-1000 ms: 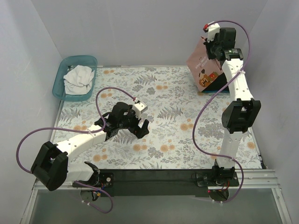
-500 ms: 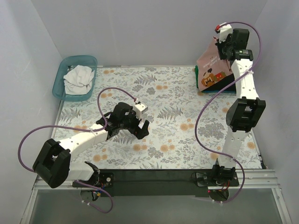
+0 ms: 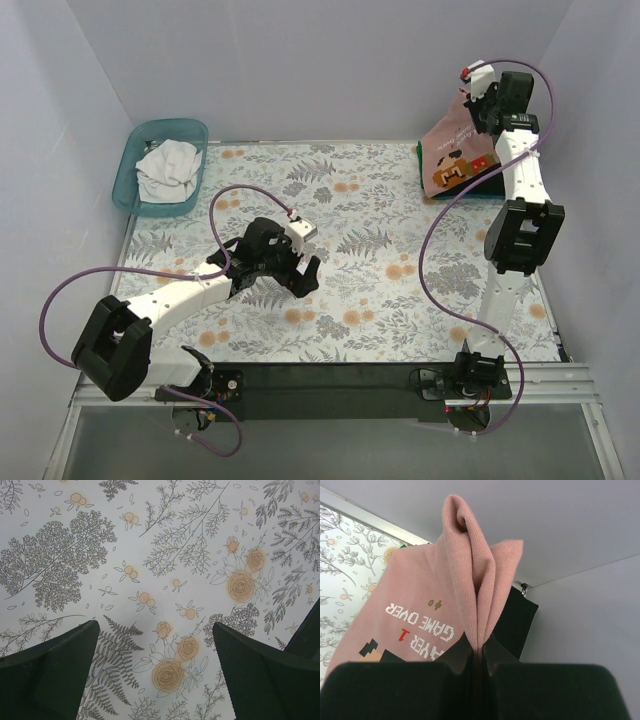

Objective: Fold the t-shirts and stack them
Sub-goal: Neatly place the folded tshirt to the corner

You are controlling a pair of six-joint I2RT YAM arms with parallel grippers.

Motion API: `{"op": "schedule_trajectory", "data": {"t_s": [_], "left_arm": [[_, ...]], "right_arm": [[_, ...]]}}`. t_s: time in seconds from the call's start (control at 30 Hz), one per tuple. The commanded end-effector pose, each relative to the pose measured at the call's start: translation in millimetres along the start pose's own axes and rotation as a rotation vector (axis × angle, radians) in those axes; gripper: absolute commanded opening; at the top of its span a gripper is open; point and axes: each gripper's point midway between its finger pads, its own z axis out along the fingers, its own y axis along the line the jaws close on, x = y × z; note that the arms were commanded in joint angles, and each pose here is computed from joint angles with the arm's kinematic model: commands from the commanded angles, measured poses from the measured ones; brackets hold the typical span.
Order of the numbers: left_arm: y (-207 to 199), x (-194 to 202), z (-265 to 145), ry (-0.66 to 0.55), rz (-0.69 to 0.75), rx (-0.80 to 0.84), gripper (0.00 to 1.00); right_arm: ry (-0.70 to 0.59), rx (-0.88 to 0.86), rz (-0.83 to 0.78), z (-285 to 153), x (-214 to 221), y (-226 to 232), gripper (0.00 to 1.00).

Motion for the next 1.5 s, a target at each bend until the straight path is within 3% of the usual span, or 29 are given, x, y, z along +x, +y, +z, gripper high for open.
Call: {"op": "schedule_trajectory", "data": {"t_s": [0.0,0.53,0.57,0.6,0.63,0.73,0.93,1.23,1.3,1.37,1.47], "left_arm": [[2.6,-8.8,-3.7,-0.012,-0.003,-0.016,0.98],[5.4,-15.5,0.1,0.006,0.001,-0.022,0.98],[5.8,-15.5,-0.7,0.010,0.000,-0.024,0.98],[5.8,-19.0,-1.6,0.006,0.003,-0.025,0.98],[5.7,-21.2,-2.9,0.003,0.005,-0.027,0.98],[5.4,-30.0,-7.6,-0.004,0.012,-0.033,0.98],[2.2,-43.7,-20.0,-0.044,0.004,-0.040,0.98],[7.9,-75.7,-48.5,-0.137,-0.136,-0.059,0.98],[17.6,-82.5,-54.0,-0.101,-0.166,-0.096,0.98],[27.8,-60.6,-46.0,0.042,-0.228,-0.120,0.98],[36.9,-67.8,-55.4,0.070,-0.297,-0.074,0.98]], "right_arm": [[-0.130,0.103,-0.089,-3.2,-37.2,-36.2,0.01],[-0.084,0.163,-0.169,20.7,20.9,-66.9,0.01],[-0.073,0.182,-0.171,21.9,24.9,-70.5,0.04],[-0.063,0.190,-0.166,27.3,30.9,-70.8,0.14],[-0.059,0.206,-0.162,29.3,32.6,-73.6,0.36],[-0.045,0.271,-0.143,29.1,31.8,-87.2,0.78],[-0.096,0.326,-0.141,-0.5,-1.1,-101.8,0.95],[-0.167,0.233,-0.076,-58.5,-54.5,-67.4,0.98],[-0.185,0.212,0.009,-78.8,-63.1,-53.6,0.98],[-0.201,0.109,0.076,-90.8,-67.8,-26.4,0.98],[-0.169,-0.018,0.141,-117.7,-68.0,10.5,0.98]]}}
